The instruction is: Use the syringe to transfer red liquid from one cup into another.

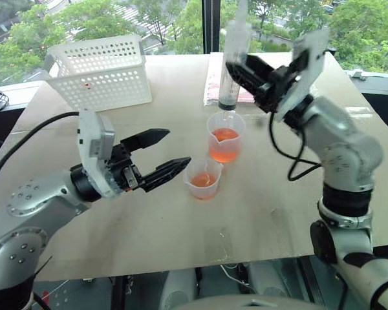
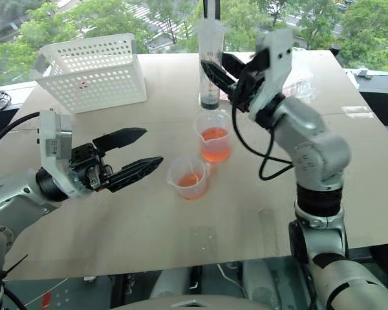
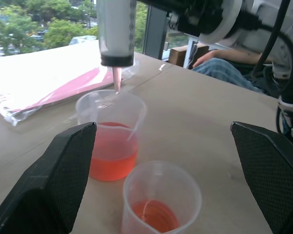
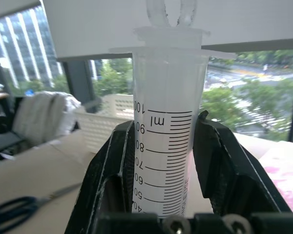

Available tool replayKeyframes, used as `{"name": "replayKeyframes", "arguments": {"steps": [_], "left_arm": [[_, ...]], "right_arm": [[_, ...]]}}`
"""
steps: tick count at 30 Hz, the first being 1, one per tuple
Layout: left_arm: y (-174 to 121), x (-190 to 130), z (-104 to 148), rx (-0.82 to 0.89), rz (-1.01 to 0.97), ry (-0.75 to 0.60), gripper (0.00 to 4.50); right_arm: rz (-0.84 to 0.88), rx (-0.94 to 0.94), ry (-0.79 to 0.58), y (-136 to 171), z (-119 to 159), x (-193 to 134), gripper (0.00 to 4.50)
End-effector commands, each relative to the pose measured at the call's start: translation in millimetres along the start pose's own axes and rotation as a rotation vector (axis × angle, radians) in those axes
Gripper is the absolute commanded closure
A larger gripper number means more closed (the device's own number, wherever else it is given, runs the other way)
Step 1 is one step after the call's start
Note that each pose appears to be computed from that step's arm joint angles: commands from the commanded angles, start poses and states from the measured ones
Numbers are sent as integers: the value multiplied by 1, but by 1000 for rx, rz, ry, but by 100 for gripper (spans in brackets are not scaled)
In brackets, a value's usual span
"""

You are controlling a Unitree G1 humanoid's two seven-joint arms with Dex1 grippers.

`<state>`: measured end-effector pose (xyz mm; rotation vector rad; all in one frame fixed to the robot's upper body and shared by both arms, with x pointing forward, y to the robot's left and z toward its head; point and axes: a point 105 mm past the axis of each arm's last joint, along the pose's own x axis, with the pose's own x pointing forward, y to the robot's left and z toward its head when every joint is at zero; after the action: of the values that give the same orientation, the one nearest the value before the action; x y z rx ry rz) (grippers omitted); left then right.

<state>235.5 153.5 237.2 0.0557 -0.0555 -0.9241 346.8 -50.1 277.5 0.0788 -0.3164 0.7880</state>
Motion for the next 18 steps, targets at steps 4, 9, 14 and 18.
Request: {"name": "replayKeyframes", "arguments": {"steps": [4, 9, 14, 18], "left_arm": [[24, 4, 28, 89, 81, 22, 0], [36, 15, 55, 116, 52, 3, 0], [55, 36, 68, 122, 52, 20, 0], [77, 66, 71, 176, 60, 74, 0]], "right_arm": [[25, -78, -4, 8, -30, -2, 317], [31, -75, 2, 13, -44, 0, 317], [39, -86, 11, 16, -51, 2, 317], [49, -84, 22, 17, -58, 2, 317]]}}
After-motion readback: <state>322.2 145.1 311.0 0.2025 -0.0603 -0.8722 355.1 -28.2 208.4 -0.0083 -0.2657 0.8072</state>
